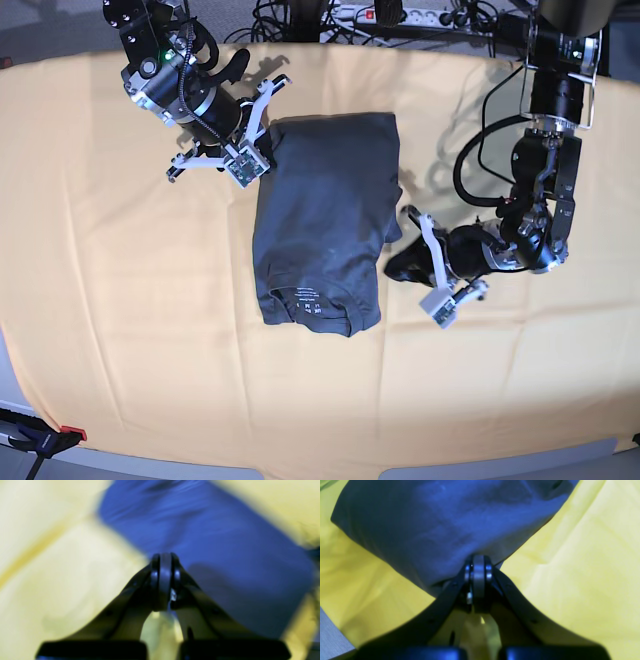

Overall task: Fold the T-shirt properly
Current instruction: 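Press and square the folded shirt's edges with both grippers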

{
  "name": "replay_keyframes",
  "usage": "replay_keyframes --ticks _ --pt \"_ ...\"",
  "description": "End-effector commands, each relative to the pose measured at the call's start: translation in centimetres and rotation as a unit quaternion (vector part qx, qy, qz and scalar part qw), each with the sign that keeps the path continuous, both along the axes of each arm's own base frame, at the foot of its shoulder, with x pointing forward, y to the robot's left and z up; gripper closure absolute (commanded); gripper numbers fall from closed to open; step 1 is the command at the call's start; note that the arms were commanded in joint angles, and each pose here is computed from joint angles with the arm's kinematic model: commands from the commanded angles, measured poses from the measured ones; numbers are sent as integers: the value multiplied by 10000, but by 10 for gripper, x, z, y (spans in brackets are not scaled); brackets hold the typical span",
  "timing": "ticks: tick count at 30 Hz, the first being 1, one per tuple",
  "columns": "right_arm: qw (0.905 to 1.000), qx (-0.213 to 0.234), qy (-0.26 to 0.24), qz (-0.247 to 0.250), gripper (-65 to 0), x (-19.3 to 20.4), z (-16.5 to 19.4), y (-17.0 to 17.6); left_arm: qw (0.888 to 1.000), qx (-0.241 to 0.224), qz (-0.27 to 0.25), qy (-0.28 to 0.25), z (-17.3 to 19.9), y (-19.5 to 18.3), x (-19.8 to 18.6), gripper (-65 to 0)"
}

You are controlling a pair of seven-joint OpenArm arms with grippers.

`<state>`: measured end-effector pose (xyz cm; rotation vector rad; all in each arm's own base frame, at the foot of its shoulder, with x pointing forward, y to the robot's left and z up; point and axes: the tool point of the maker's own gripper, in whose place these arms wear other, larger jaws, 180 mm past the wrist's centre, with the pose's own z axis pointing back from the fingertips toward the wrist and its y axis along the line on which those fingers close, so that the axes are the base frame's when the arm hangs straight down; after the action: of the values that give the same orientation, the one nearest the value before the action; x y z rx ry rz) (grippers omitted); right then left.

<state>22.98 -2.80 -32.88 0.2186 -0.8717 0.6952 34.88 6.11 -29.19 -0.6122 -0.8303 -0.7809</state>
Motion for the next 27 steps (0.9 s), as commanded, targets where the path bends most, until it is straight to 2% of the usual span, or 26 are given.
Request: replay_keyframes --ticks 1,3,5,7,10,12,14,17,20,23,27 --pt "9996 101 -232 97 0 5 12 4 9995 -160 -198 -164 14 -6 0 0" --pt "9990 179 -351 205 0 7 16 8 9978 -360 -537 -114 16 -16 -12 0" --pt "9980 260 -481 325 0 8 21 13 9958 -670 -628 11 22 -23 -19 0" --pt "9952 482 -463 710 0 1 26 26 9931 -927 -700 155 24 -28 -26 0" --pt "9855 1012 -306 1327 0 -16 35 49 9922 -957 -703 376 12 -28 -38 0" --pt "9827 1090 -229 1477 0 -21 33 53 9934 -813 -658 476 -1 -26 -44 0" --pt "9881 843 -105 1280 0 -17 19 44 9954 -571 -569 513 -16 -21 -48 0" --pt "9961 195 297 807 0 -11 -21 19 9973 -186 -453 549 -37 -13 -54 0" --pt "9947 -103 890 510 0 -19 -55 4 9970 142 -410 637 -53 -4 -62 0" --pt "9960 -110 888 88 0 -12 -53 -4 9971 268 -380 597 -52 6 -60 0" --pt "9986 -75 400 -324 0 4 -16 -11 9995 43 -259 159 -16 15 -48 0"
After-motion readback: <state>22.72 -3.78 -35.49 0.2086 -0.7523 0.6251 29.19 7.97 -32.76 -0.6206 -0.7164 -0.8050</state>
